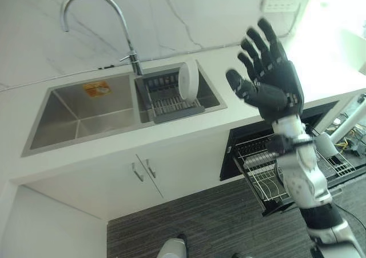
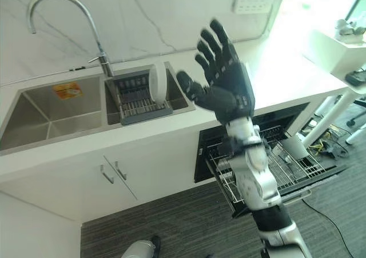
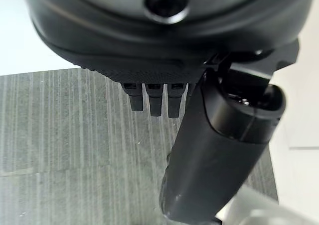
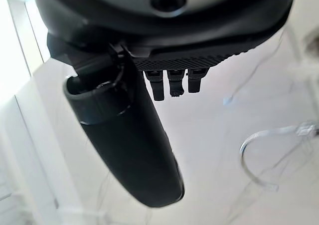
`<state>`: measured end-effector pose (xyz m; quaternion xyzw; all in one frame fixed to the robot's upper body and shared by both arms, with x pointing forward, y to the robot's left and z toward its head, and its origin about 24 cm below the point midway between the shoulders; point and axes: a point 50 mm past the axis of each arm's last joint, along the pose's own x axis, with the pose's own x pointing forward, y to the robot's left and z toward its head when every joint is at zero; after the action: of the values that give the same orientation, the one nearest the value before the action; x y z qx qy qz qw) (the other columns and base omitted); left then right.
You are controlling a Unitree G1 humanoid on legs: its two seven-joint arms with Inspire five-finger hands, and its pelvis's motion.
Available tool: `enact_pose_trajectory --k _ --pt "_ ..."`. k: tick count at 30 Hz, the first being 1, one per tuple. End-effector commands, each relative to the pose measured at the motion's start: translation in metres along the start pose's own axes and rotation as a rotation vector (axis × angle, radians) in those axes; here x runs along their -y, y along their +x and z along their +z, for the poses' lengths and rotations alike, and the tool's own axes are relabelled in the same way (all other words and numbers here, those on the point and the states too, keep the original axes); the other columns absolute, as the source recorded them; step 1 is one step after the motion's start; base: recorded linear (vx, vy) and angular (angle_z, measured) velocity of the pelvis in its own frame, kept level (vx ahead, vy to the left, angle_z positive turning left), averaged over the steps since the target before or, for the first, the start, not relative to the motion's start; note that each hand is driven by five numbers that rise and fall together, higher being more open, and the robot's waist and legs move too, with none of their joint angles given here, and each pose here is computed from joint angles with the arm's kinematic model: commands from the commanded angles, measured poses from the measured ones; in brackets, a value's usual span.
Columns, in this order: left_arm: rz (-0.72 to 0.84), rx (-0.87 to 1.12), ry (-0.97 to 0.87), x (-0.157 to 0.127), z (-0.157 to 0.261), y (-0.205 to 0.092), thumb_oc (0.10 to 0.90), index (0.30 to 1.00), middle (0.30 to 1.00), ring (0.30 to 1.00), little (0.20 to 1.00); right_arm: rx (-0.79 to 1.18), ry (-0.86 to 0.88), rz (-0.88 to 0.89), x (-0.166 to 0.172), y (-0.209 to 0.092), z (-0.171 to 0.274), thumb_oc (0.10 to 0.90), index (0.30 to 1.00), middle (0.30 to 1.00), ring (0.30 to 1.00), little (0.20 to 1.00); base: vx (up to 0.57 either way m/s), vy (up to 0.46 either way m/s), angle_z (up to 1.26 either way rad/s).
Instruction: Place the dishes in the dishwasher.
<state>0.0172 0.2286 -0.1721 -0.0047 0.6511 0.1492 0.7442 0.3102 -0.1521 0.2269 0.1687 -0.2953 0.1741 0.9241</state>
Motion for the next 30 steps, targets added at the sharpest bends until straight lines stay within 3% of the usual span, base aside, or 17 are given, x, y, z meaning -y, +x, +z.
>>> enact_pose_trajectory --k 1,5,15,19,30 --pt "0.046 0.022 0.128 -0.028 0.004 -0.001 0.8 0.9 0.9 0.9 0.9 0.08 -0.114 -0.011 0.01 0.018 0.035 0.8 0.9 0.9 0.9 0.9 0.1 0.038 0.31" --pt "0.071 0.037 0.196 -0.044 0.007 -0.003 0.8 0.9 0.9 0.9 0.9 0.05 -0.213 -0.107 0.037 0.054 0.058 0.8 0.9 0.9 0.9 0.9 0.07 0.042 0.38" --pt "0.122 0.108 0.246 -0.062 0.039 -0.005 0.8 0.9 0.9 0.9 0.9 0.13 -0.335 -0.297 0.085 0.084 0.102 0.8 0.9 0.9 0.9 0.9 0.0 -0.036 0.17" --pt "0.136 0.131 0.264 -0.066 0.046 -0.006 0.8 0.9 0.9 0.9 0.9 0.182 -0.362 -0.346 0.089 0.089 0.122 0.8 0.9 0.9 0.9 0.9 0.03 -0.044 0.07" --pt "0.121 0.13 0.244 -0.062 0.041 -0.005 0.8 0.9 0.9 0.9 0.9 0.186 -0.398 -0.4 0.098 0.091 0.126 0.8 0.9 0.9 0.9 0.9 0.04 0.023 0.02"
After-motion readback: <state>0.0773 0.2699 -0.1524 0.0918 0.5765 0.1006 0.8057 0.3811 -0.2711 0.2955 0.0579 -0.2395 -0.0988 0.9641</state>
